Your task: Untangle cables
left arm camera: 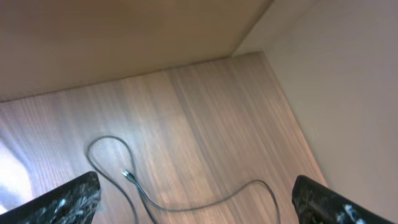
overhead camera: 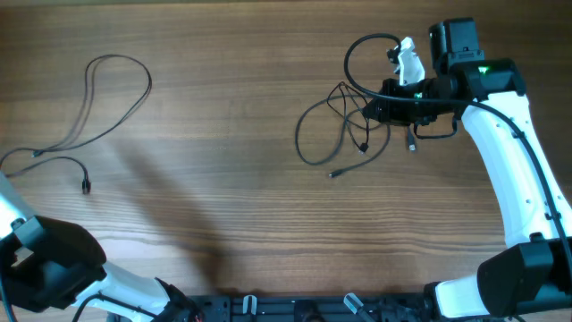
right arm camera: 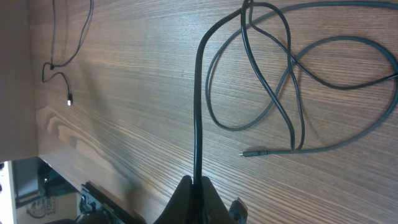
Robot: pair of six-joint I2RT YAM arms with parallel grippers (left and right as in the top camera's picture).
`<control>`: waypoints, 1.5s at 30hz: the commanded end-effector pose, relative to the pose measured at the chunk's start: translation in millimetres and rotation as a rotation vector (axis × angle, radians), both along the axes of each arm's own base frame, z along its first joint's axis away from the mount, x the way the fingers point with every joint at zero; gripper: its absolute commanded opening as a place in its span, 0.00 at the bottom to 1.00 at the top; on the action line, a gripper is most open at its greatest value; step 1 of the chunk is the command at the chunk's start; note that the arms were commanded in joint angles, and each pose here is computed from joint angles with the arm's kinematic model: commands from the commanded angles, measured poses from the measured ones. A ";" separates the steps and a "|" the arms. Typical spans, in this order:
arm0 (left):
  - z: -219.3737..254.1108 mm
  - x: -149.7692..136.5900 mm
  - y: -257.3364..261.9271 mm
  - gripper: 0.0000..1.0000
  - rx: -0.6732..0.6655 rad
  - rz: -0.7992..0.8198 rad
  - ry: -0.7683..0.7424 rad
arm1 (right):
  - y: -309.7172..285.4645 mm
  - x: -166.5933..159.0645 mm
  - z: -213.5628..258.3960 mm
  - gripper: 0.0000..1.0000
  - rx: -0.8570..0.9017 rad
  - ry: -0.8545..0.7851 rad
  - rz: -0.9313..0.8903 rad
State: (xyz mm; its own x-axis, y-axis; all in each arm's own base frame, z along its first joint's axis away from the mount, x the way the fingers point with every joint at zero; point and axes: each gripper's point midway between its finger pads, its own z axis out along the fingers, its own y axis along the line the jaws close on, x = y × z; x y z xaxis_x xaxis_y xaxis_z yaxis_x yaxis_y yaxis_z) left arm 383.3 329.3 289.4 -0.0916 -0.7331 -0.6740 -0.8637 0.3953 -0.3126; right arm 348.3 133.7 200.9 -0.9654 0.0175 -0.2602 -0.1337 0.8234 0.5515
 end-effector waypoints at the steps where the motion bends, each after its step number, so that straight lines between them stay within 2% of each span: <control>1: 4.8 30.7 -87.3 1.00 -0.253 -0.336 -0.119 | 7.1 -0.8 11.6 0.05 0.034 -0.058 0.057; 5: 12.9 53.8 -224.9 1.00 -0.432 -0.907 -0.162 | 47.3 -2.4 45.2 0.05 0.245 -0.162 0.199; 7: 8.8 54.8 -272.3 1.00 -0.445 -1.042 -0.117 | 59.4 -5.3 61.9 0.05 0.323 -0.207 0.249; 9: 4.9 54.2 -334.3 1.00 -0.402 -1.246 -0.063 | 66.8 -8.9 85.2 0.04 0.396 -0.266 0.283; 13: -3.3 41.2 -424.2 1.00 -0.244 -1.622 -0.001 | 64.7 -19.3 111.9 0.04 0.412 -0.338 0.289; 15: -19.2 38.0 -453.5 1.00 -0.231 -1.686 0.063 | 60.4 -24.3 120.6 0.04 0.414 -0.352 0.276; 19: -49.8 35.6 -488.2 1.00 -0.305 -1.762 0.131 | 40.6 -25.6 129.8 0.04 0.417 -0.338 0.194; 22: -66.1 33.9 -509.6 1.00 -0.393 -1.816 0.136 | 17.9 -18.1 134.4 0.04 0.417 -0.334 0.104; 25: -89.5 30.0 -529.4 1.00 -0.401 -1.893 0.181 | -11.4 -4.8 142.0 0.04 0.453 -0.327 -0.012; 30: -116.2 12.4 -577.7 1.00 -0.399 -2.122 0.171 | -19.6 -14.4 177.4 0.04 0.634 -0.394 0.082; 34: -138.7 7.6 -609.3 1.00 -0.397 -2.210 0.167 | -18.3 -22.2 206.2 0.04 0.750 -0.425 0.169; 39: -130.6 7.4 -643.6 1.00 -0.465 -2.310 -0.015 | -15.8 -31.5 238.9 0.04 0.820 -0.455 0.287; 41: -124.0 10.9 -652.0 1.00 -0.451 -2.338 -0.085 | -14.7 -38.6 248.3 0.04 0.832 -0.456 0.342; 45: -121.1 14.9 -657.7 1.00 -0.411 -2.356 -0.124 | -14.6 -39.1 250.3 0.04 0.831 -0.458 0.347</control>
